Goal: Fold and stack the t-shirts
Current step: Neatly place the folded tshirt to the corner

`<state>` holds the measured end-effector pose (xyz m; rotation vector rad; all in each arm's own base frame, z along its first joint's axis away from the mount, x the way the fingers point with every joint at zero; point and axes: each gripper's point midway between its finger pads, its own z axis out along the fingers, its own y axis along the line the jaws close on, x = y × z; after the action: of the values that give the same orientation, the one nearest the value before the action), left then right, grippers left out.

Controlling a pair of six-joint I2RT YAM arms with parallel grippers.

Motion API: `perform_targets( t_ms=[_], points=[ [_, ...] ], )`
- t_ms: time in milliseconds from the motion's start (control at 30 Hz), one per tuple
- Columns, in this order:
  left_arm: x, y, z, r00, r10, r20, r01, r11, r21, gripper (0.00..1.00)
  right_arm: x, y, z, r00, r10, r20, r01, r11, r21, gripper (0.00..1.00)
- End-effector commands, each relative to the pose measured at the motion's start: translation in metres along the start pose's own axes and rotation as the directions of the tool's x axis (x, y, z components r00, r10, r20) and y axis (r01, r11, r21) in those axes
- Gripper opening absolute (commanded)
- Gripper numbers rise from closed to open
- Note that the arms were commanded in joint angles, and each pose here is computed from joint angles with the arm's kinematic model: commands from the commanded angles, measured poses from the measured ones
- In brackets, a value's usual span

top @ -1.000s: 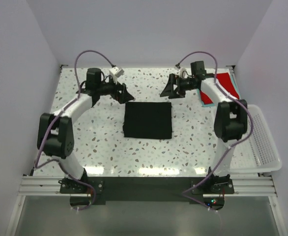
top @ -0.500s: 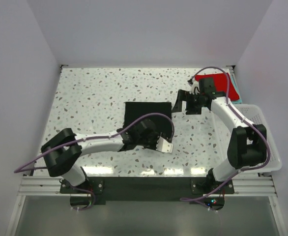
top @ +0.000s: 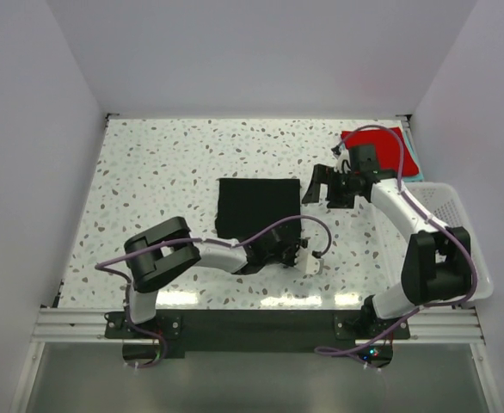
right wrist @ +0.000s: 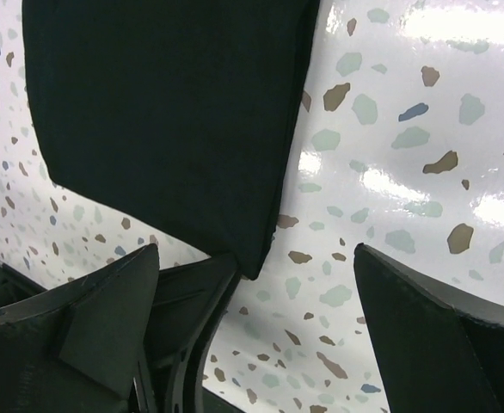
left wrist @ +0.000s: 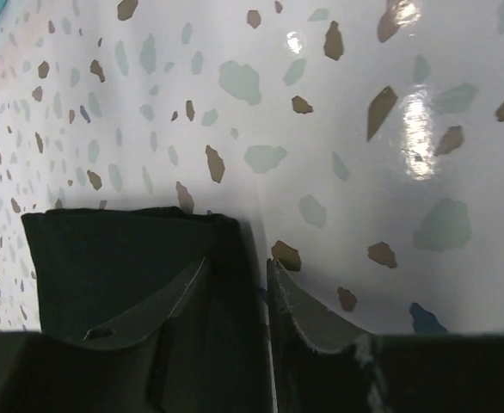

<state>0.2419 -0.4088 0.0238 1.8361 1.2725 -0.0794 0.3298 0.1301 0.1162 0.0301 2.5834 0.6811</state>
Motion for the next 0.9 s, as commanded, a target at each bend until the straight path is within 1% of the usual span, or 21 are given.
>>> perform_targets(
  t_ms=[0, 67, 100, 133, 200, 233, 267, 300, 333, 367, 433, 633, 667, 700, 767, 833, 867],
  points=[
    [0.007, 0.011, 0.009, 1.000, 0.013, -0.027, -0.015, 0.998, -0.067, 0.36, -0.005, 0.000, 0.000, 0.999, 0.025, 0.035, -0.026, 1.000, 0.004, 0.99],
    [0.005, 0.017, 0.011, 1.000, -0.002, -0.007, 0.002, 0.997, -0.080, 0.26, -0.003, -0.002, 0.004, 0.999, 0.042, 0.030, -0.042, 0.999, 0.006, 0.98],
    [0.004, 0.021, 0.010, 1.000, -0.012, 0.003, 0.012, 0.996, -0.086, 0.15, -0.003, -0.003, 0.006, 0.998, 0.051, 0.026, -0.052, 0.999, 0.009, 0.98],
    [-0.004, 0.026, 0.007, 0.999, -0.032, 0.040, 0.035, 0.996, -0.081, 0.11, -0.002, -0.005, 0.008, 0.997, 0.069, 0.025, -0.070, 0.997, 0.014, 0.98],
    [-0.005, 0.038, 0.002, 0.994, -0.071, 0.078, 0.076, 0.995, -0.069, 0.03, 0.002, -0.004, 0.016, 0.996, 0.093, 0.001, -0.093, 0.996, -0.001, 0.98],
    [-0.017, 0.044, -0.005, 0.984, -0.114, 0.137, 0.123, 0.991, -0.052, 0.00, 0.005, 0.001, 0.020, 0.991, 0.131, -0.020, -0.132, 0.991, -0.028, 0.97],
    [-0.014, 0.053, -0.008, 0.976, -0.155, 0.153, 0.163, 0.985, -0.046, 0.00, 0.006, 0.002, 0.023, 0.987, 0.155, -0.028, -0.156, 0.987, -0.044, 0.97],
    [-0.021, 0.059, -0.015, 0.959, -0.219, 0.178, 0.226, 0.974, -0.016, 0.00, 0.005, 0.004, 0.030, 0.979, 0.199, -0.038, -0.201, 0.978, -0.057, 0.96],
    [-0.029, 0.058, -0.019, 0.942, -0.252, 0.220, 0.251, 0.967, 0.034, 0.00, 0.005, 0.007, 0.033, 0.975, 0.218, -0.042, -0.221, 0.973, -0.068, 0.96],
    [-0.027, 0.065, -0.022, 0.931, -0.283, 0.229, 0.281, 0.959, 0.041, 0.00, 0.005, 0.010, 0.035, 0.970, 0.236, -0.051, -0.239, 0.967, -0.085, 0.96],
    [-0.036, 0.069, -0.029, 0.912, -0.319, 0.257, 0.311, 0.948, 0.074, 0.00, 0.005, 0.012, 0.042, 0.958, 0.279, -0.062, -0.284, 0.954, -0.093, 0.96],
    [-0.046, 0.083, -0.038, 0.878, -0.383, 0.287, 0.372, 0.924, 0.093, 0.00, 0.012, 0.023, 0.063, 0.922, 0.376, -0.096, -0.386, 0.913, -0.131, 0.95],
    [-0.047, 0.087, -0.039, 0.872, -0.391, 0.294, 0.382, 0.920, 0.090, 0.00, 0.008, 0.028, 0.067, 0.923, 0.376, -0.079, -0.384, 0.911, -0.149, 0.95],
    [-0.048, 0.089, -0.040, 0.864, -0.409, 0.293, 0.399, 0.912, 0.095, 0.00, 0.010, 0.026, 0.070, 0.908, 0.411, -0.077, -0.418, 0.899, -0.134, 0.94],
    [-0.049, 0.093, -0.041, 0.856, -0.423, 0.296, 0.413, 0.905, 0.100, 0.00, 0.013, 0.028, 0.080, 0.899, 0.430, -0.078, -0.437, 0.891, -0.126, 0.91],
    [-0.050, 0.095, -0.042, 0.848, -0.437, 0.298, 0.426, 0.899, 0.105, 0.00, 0.007, 0.026, 0.088, 0.886, 0.461, -0.043, -0.463, 0.879, -0.111, 0.87],
    [-0.050, 0.096, -0.042, 0.847, -0.438, 0.301, 0.428, 0.898, 0.104, 0.00, 0.007, 0.025, 0.095, 0.885, 0.464, -0.033, -0.465, 0.879, -0.101, 0.81]
  ],
)
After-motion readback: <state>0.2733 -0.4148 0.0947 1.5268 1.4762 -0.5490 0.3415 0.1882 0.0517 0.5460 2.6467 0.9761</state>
